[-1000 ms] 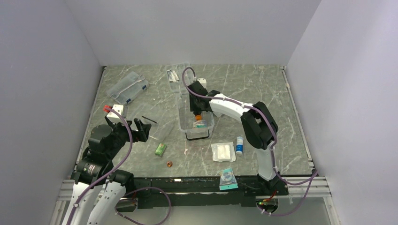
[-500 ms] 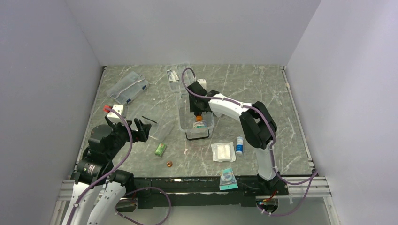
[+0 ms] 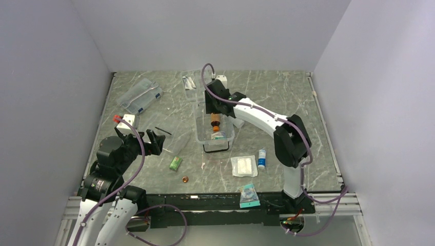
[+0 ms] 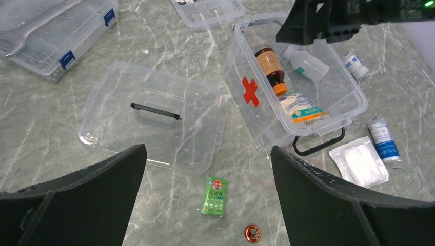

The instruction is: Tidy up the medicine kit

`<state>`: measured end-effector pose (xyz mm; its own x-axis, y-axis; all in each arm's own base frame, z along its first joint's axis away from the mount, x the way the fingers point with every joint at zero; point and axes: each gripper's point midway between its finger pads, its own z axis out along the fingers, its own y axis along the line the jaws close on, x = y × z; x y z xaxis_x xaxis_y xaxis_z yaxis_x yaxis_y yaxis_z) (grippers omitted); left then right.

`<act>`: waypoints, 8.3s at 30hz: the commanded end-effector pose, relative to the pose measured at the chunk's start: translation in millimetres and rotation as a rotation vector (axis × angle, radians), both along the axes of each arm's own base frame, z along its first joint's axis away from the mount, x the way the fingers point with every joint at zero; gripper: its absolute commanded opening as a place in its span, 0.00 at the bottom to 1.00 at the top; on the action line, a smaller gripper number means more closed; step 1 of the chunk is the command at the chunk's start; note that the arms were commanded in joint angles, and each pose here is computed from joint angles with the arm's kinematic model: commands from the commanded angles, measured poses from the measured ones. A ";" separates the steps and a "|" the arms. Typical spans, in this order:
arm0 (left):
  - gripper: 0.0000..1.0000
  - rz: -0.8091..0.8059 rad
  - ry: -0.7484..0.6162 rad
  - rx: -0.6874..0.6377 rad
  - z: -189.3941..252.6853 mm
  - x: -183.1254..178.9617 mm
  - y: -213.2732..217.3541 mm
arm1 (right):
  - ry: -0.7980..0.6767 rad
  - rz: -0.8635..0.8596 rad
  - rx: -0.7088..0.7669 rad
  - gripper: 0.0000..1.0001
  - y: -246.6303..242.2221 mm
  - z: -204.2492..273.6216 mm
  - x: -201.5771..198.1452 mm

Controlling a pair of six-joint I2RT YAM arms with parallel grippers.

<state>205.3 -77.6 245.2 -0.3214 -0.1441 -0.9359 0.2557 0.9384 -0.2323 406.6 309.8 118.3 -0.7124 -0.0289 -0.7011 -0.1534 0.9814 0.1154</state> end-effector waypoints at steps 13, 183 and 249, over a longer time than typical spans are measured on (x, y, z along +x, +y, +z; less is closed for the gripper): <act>0.99 -0.009 -0.042 -0.020 17.8 0.4 -2.3 | -0.397 -0.004 0.010 0.68 -71.0 187.6 -12.0; 0.99 0.026 -0.077 -0.059 24.0 -4.5 2.8 | -0.084 0.086 0.361 0.63 50.5 57.4 -20.6; 0.99 0.078 0.005 -0.038 7.3 7.0 7.6 | 0.187 -0.451 0.063 0.54 -212.7 -79.8 -183.0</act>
<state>209.0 -67.7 240.2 -0.3374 -0.1906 -0.9219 0.1695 0.9510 -0.2587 214.1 86.9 36.0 -0.7723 0.3389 -0.5373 0.3377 0.9354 0.1047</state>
